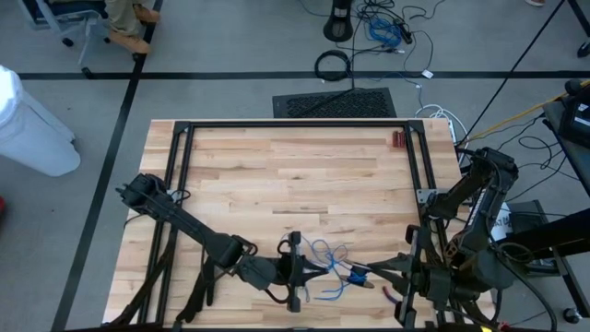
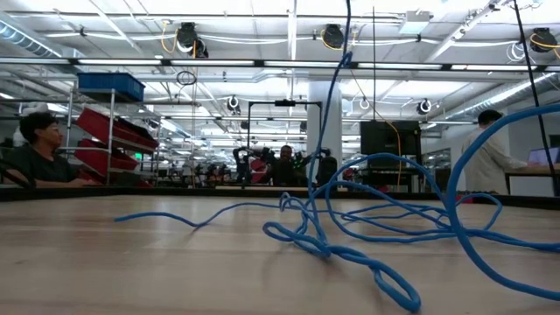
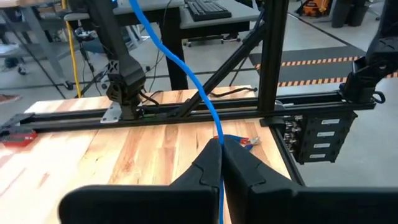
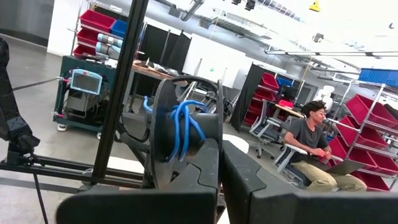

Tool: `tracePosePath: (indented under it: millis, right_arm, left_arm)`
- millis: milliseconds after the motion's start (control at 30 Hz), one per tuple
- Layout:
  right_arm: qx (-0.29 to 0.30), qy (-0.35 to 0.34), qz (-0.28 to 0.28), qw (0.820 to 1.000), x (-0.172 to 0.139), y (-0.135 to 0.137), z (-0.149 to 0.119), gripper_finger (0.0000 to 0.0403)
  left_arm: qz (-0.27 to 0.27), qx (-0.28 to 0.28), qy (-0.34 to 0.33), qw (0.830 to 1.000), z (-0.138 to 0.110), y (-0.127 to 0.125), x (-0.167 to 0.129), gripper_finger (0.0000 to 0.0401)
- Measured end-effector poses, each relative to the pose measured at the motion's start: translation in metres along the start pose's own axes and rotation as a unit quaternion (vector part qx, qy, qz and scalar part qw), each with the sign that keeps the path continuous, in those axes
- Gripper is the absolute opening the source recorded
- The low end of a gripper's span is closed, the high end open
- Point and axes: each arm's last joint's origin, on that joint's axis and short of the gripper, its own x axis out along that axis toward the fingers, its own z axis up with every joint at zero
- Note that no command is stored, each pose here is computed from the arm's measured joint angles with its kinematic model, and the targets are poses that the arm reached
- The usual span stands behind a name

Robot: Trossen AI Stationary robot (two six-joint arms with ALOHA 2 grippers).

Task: Coil cords
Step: Coil the blue wire onto the black spool

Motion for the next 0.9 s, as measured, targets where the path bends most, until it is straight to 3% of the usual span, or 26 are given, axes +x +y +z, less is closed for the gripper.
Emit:
tracePosePath:
  millis: [267,533,900]
  right_arm:
    - [0.005,0.005,-0.014,1.0,0.009,-0.002,-0.003,0.0]
    - [0.031,0.021,-0.06,0.997,0.039,-0.004,-0.019,0.0]
    - [0.013,0.059,-0.136,0.989,0.078,-0.002,-0.049,0.0]
  left_arm:
    - [-0.033,-0.024,-0.044,0.998,0.01,-0.003,-0.001,0.0003]
    - [0.056,-0.026,-0.042,0.997,0.007,0.002,0.001,0.0002]
    - [0.056,-0.04,-0.064,0.996,0.002,0.0,0.009,0.0001]
